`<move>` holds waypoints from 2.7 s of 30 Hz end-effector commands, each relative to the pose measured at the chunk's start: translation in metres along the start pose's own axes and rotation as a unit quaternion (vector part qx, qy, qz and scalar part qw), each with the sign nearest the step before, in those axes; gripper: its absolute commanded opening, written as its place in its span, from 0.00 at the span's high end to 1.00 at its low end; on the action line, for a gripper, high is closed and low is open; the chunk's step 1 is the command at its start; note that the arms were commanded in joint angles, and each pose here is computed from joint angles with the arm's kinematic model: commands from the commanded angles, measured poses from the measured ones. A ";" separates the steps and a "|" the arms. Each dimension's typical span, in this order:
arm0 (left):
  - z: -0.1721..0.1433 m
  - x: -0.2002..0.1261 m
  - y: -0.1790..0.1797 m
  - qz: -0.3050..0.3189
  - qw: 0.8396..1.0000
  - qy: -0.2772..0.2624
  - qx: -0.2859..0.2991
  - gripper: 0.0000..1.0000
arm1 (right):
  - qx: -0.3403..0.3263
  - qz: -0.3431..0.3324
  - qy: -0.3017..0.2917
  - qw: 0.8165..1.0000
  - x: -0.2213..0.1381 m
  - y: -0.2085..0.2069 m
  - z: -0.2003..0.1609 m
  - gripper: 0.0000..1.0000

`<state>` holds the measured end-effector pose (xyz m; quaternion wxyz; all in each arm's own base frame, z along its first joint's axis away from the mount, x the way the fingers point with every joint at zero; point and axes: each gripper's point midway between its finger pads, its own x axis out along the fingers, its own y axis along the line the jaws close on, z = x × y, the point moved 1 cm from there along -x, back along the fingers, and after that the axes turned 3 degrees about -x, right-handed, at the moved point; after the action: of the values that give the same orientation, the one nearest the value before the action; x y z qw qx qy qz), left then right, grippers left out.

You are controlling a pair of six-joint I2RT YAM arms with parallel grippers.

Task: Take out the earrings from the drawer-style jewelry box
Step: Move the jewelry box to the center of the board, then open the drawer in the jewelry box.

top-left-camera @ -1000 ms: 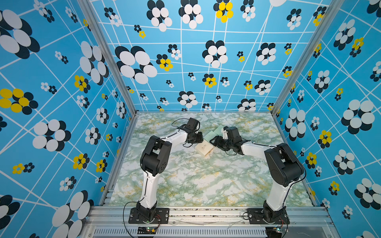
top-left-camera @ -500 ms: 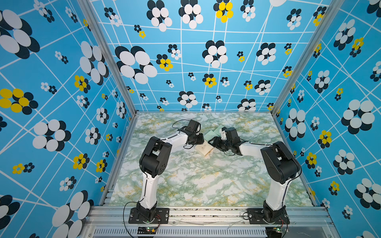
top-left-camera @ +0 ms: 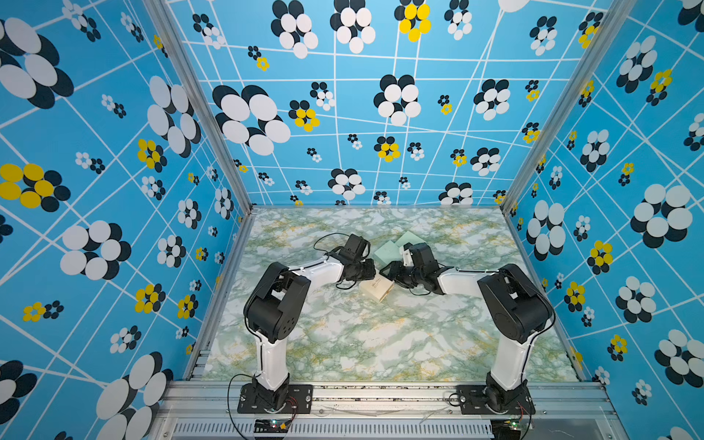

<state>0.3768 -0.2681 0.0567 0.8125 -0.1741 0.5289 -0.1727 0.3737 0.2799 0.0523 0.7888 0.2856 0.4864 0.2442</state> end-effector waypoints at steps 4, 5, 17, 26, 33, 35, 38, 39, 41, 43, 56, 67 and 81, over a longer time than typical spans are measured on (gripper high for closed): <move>-0.060 -0.008 0.028 0.054 0.997 0.052 -0.024 0.64 | -0.012 0.005 0.014 1.000 -0.016 0.012 -0.017 0.44; -0.064 -0.009 0.028 0.056 0.997 0.053 -0.024 0.64 | -0.017 0.002 0.015 1.000 -0.018 0.011 -0.019 0.44; -0.029 -0.067 0.021 0.097 0.995 -0.014 0.013 0.63 | -0.110 -0.103 -0.009 0.989 -0.096 0.015 -0.010 0.44; -0.042 -0.062 -0.021 -0.001 0.999 0.030 0.014 0.71 | 0.009 -0.006 0.009 1.000 -0.097 0.022 -0.052 0.55; -0.072 -0.047 -0.020 0.004 0.998 0.064 0.014 0.85 | 0.020 -0.017 0.031 0.999 -0.082 0.016 -0.080 0.59; -0.078 -0.045 -0.018 0.004 0.997 0.070 0.010 0.88 | 0.019 -0.017 0.037 0.999 -0.075 0.017 -0.085 0.60; -0.085 -0.042 -0.012 0.012 0.997 0.076 0.007 0.94 | 0.022 -0.021 0.043 0.999 -0.065 0.015 -0.088 0.63; -0.086 -0.042 -0.009 0.015 0.997 0.077 0.006 0.95 | 0.024 -0.022 0.045 0.998 -0.064 0.015 -0.088 0.65; -0.088 -0.041 -0.004 0.027 0.996 0.080 0.009 0.99 | 0.027 -0.029 0.050 0.998 -0.060 0.013 -0.090 0.66; -0.089 -0.041 -0.001 0.035 0.996 0.080 0.010 1.00 | 0.031 -0.033 0.053 0.998 -0.057 0.010 -0.092 0.67; -0.094 -0.033 0.008 0.046 0.995 0.086 0.005 1.00 | 0.035 -0.025 0.055 0.998 -0.048 0.011 -0.091 0.71; -0.101 -0.027 0.017 0.063 0.993 0.101 0.009 1.00 | 0.045 -0.018 0.050 0.998 -0.045 0.011 -0.090 0.73; -0.100 -0.026 0.013 0.048 0.993 0.112 0.010 1.00 | 0.057 -0.015 0.054 0.997 -0.040 0.010 -0.091 0.76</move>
<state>0.2874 -0.2678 0.0624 0.7772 -0.1467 0.5844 -0.1817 0.2724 0.2717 0.0467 0.7528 0.3007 0.5473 0.2080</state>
